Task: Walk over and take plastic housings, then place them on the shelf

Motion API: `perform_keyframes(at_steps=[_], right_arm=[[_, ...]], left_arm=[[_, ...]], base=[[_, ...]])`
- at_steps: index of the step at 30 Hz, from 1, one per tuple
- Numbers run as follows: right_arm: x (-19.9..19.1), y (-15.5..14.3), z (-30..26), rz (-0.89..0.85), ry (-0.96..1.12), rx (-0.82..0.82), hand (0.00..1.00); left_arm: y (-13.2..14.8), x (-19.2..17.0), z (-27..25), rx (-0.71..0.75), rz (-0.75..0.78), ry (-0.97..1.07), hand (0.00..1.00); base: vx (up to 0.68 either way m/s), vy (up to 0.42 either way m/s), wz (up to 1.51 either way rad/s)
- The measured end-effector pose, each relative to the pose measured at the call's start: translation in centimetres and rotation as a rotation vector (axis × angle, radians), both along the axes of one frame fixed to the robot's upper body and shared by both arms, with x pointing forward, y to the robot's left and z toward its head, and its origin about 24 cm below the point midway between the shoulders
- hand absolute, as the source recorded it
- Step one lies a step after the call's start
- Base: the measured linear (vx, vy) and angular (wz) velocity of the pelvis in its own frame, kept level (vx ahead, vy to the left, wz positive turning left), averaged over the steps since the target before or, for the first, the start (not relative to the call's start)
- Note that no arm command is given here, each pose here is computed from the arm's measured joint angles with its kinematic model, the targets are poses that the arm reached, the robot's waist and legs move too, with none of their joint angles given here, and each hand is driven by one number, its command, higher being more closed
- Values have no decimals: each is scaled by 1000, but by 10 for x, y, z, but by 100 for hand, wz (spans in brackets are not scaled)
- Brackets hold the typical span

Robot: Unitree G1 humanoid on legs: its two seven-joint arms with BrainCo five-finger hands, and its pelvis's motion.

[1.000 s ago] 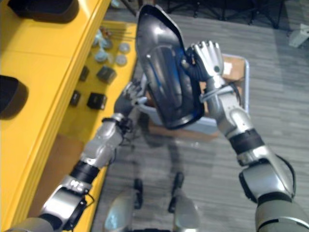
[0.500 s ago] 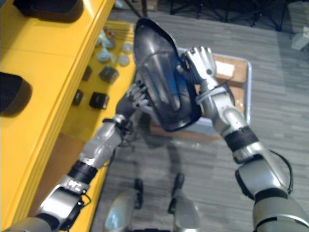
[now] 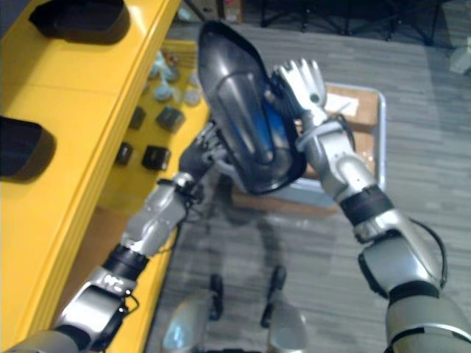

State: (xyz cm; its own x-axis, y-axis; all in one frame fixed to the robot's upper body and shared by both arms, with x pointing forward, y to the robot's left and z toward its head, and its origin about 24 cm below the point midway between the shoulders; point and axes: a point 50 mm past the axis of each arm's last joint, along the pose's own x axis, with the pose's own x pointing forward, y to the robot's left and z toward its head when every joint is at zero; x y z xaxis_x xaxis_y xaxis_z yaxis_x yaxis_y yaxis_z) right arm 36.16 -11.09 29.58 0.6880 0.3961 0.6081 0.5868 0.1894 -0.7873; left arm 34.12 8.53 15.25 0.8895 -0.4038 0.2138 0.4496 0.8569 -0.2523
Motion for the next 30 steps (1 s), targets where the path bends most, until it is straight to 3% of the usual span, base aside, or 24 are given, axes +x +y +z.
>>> perform_keyframes(at_steps=[6, 20, 27, 30], right_arm=[[1, 5, 4, -49, 82, -32, 100], [-2, 13, 5, -31, 112, -74, 100], [-4, 19, 7, 5, 101, -95, 100], [-7, 25, 7, 72, 131, -49, 100]], left_arm=[[0, 1, -8, 102, 16, 44, 0], [8, 5, -18, 85, 31, 92, 0], [16, 3, -31, -110, 30, 208, 0], [30, 6, -44, -207, 111, 301, 0]], base=[[0, 0, 0], [-6, 14, 0], [-11, 11, 1], [-19, 25, 1]])
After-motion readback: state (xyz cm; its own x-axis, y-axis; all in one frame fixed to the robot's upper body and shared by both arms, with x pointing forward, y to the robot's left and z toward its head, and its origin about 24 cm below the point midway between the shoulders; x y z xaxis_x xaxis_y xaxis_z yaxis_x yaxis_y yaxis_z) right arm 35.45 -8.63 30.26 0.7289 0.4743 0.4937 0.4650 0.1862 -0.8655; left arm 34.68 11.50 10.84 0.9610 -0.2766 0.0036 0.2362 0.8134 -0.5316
